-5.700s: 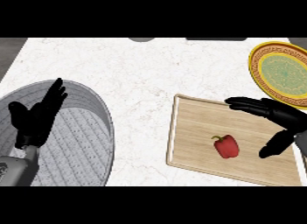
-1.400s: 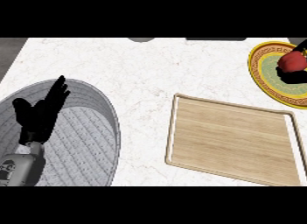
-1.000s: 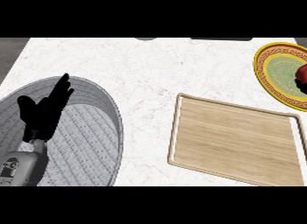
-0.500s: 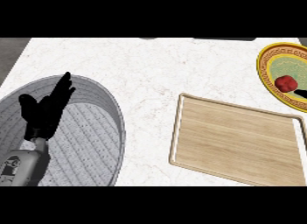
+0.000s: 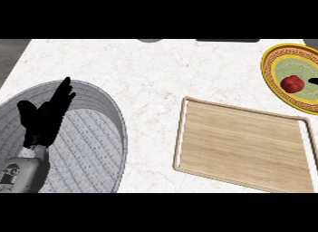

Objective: Pick the bell pepper from the tray and place it in the plate

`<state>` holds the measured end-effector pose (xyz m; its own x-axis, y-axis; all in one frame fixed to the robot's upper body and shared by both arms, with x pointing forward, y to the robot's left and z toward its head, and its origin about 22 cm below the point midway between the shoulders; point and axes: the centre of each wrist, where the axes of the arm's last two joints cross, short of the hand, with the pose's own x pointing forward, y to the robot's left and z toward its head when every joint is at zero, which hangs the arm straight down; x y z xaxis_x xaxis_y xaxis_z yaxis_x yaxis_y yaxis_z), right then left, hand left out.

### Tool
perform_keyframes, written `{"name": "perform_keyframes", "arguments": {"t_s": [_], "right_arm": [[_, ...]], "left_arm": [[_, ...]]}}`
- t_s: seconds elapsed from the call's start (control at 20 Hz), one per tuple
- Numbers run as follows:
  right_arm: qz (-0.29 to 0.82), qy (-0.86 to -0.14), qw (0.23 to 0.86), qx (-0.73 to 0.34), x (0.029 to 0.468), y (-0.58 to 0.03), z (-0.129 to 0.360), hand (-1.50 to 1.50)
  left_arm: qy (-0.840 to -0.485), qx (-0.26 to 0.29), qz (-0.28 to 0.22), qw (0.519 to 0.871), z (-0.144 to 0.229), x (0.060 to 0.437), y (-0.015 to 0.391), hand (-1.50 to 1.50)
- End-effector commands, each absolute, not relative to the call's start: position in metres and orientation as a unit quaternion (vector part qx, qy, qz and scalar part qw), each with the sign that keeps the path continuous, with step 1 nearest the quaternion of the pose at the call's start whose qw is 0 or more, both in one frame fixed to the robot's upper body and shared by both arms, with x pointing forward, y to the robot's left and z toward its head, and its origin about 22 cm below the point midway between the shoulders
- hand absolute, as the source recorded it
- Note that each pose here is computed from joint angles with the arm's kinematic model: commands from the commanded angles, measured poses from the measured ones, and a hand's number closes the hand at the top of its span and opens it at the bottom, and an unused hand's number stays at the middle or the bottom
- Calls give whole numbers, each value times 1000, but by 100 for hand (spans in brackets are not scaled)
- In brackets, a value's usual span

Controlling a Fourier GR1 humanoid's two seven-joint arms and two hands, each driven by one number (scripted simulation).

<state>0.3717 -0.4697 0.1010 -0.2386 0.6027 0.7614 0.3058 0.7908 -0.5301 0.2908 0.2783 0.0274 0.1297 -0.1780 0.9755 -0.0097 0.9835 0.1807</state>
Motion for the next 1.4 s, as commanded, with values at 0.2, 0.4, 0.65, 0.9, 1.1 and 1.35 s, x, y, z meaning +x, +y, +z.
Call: {"name": "perform_keyframes", "arguments": {"t_s": [0.2,0.4,0.65,0.9,1.1,1.35], "right_arm": [[42,-761,632,-140,364,-489,115,-150],[40,-760,638,-115,349,-508,118,-150],[27,-786,603,-133,318,-534,108,-150],[30,-782,608,-136,314,-530,91,-150],[29,-776,611,-156,288,-559,106,-150],[36,-766,619,-170,282,-556,87,-150]], "left_arm": [[-655,74,-55,750,23,293,279,0],[-654,62,-45,753,21,302,279,0],[-661,67,-49,745,30,300,269,0],[-659,66,-54,747,26,295,277,0],[-658,63,-48,749,27,291,272,0],[-656,59,-57,751,21,290,270,0]]}}
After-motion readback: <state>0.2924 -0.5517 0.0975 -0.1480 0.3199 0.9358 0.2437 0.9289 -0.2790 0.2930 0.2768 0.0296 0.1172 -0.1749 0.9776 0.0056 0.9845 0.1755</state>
